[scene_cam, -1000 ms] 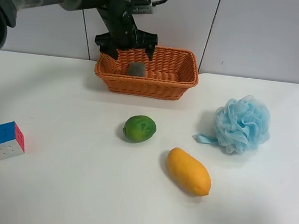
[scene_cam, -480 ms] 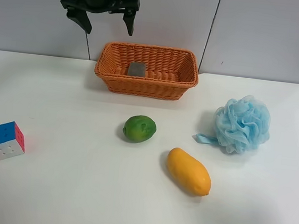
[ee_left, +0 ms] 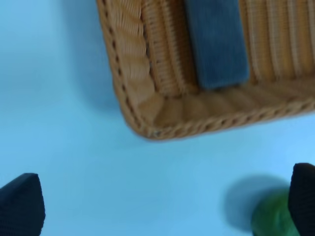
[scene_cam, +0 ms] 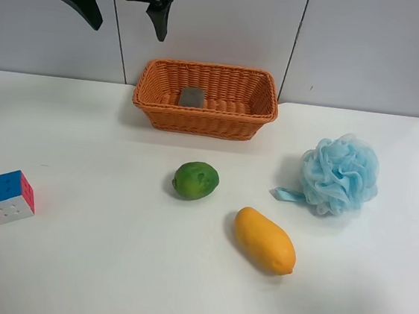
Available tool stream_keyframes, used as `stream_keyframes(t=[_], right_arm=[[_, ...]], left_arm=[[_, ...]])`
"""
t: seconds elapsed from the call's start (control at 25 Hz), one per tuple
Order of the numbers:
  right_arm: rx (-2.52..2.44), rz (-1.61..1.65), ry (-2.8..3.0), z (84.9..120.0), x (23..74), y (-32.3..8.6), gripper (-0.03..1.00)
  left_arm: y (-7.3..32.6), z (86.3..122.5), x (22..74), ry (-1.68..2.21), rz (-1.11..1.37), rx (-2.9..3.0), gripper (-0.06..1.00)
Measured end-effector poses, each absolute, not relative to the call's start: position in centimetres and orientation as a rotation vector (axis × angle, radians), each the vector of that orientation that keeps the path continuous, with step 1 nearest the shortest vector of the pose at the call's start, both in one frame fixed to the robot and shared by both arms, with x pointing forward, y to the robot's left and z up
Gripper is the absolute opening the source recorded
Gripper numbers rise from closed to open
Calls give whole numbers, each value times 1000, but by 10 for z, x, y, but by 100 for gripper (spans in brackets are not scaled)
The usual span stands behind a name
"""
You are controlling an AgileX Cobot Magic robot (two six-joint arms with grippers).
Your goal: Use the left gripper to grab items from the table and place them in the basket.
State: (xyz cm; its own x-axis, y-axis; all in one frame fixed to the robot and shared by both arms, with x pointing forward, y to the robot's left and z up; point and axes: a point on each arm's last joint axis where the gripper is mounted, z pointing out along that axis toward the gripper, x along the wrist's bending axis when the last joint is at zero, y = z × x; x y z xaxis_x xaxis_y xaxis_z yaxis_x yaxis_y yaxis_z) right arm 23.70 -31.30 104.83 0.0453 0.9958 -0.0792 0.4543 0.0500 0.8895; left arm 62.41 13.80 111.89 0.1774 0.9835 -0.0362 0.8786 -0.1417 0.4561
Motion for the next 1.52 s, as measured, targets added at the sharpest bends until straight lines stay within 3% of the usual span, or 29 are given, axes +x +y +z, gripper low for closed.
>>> stream_keyframes(t=[0.52,0.88,1.52], right_arm=[[1520,852,1524,1048,237,-313,99],[1520,852,1524,1048,237,-313,99],[1520,852,1524,1048,237,-313,99]], left_arm=[[196,1127,492,1679,424,2069,99],[244,1109,384,1580,489,2024,99],[295,1063,288,1556,715,1818,99]])
